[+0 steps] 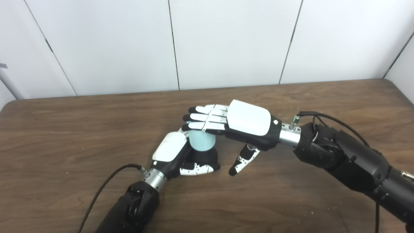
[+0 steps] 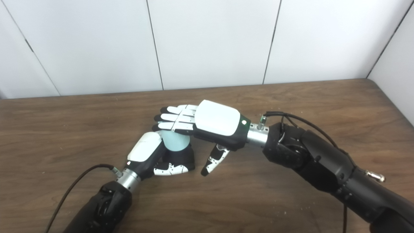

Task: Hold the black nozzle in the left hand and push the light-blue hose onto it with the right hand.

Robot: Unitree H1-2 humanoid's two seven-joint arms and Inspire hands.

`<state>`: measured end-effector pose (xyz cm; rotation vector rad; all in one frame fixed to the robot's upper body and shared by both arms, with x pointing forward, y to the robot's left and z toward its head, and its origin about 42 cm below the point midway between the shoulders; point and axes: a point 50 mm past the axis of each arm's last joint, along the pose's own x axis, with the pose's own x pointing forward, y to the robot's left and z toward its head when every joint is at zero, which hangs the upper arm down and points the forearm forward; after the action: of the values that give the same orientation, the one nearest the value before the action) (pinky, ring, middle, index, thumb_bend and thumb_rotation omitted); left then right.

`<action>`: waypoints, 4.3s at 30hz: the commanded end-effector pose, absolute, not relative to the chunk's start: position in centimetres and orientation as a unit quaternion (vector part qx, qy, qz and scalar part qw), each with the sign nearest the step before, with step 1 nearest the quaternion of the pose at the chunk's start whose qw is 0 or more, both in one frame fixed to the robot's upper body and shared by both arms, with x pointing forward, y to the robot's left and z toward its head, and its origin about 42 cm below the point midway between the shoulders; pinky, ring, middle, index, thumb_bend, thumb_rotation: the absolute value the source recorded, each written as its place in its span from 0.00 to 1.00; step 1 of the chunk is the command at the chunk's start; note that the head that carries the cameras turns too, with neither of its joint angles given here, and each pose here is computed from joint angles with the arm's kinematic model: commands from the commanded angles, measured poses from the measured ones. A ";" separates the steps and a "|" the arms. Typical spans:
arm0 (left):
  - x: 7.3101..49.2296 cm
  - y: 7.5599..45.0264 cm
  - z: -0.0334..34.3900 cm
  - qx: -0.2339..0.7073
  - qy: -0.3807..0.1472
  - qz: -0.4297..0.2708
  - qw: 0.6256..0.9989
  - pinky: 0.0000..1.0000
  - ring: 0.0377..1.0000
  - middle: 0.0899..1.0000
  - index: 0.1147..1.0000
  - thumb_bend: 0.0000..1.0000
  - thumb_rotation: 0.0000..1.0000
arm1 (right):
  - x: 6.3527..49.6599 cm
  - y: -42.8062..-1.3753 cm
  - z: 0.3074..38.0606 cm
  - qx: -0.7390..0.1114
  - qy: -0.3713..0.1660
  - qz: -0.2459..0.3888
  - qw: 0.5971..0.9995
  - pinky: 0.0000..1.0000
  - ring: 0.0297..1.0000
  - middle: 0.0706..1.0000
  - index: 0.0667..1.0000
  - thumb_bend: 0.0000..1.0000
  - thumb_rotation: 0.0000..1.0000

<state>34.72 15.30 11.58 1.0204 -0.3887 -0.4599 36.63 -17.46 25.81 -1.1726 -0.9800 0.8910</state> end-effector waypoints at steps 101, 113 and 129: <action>30.3 16.1 6.2 0.452 -0.098 -0.279 0.841 1.00 0.96 0.92 0.80 0.86 0.49 | 33.5 -20.3 23.8 -0.471 -0.398 0.192 0.763 1.00 1.00 1.00 1.00 0.84 0.26; 31.5 17.1 8.3 0.440 -0.134 -0.261 0.849 1.00 1.00 0.99 0.99 0.92 0.50 | 32.4 -20.8 21.6 -0.402 -0.363 0.111 0.834 1.00 1.00 1.00 1.00 0.82 0.30; 31.8 18.7 15.5 0.347 -0.231 -0.044 0.908 1.00 0.99 0.97 1.00 0.88 0.53 | 30.3 -22.4 18.8 -0.319 -0.315 -0.022 0.893 1.00 1.00 1.00 1.00 0.76 0.33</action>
<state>32.32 19.15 14.74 0.7459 -0.4438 -0.1254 30.47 -22.41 18.25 -0.6983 -0.6100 -0.0040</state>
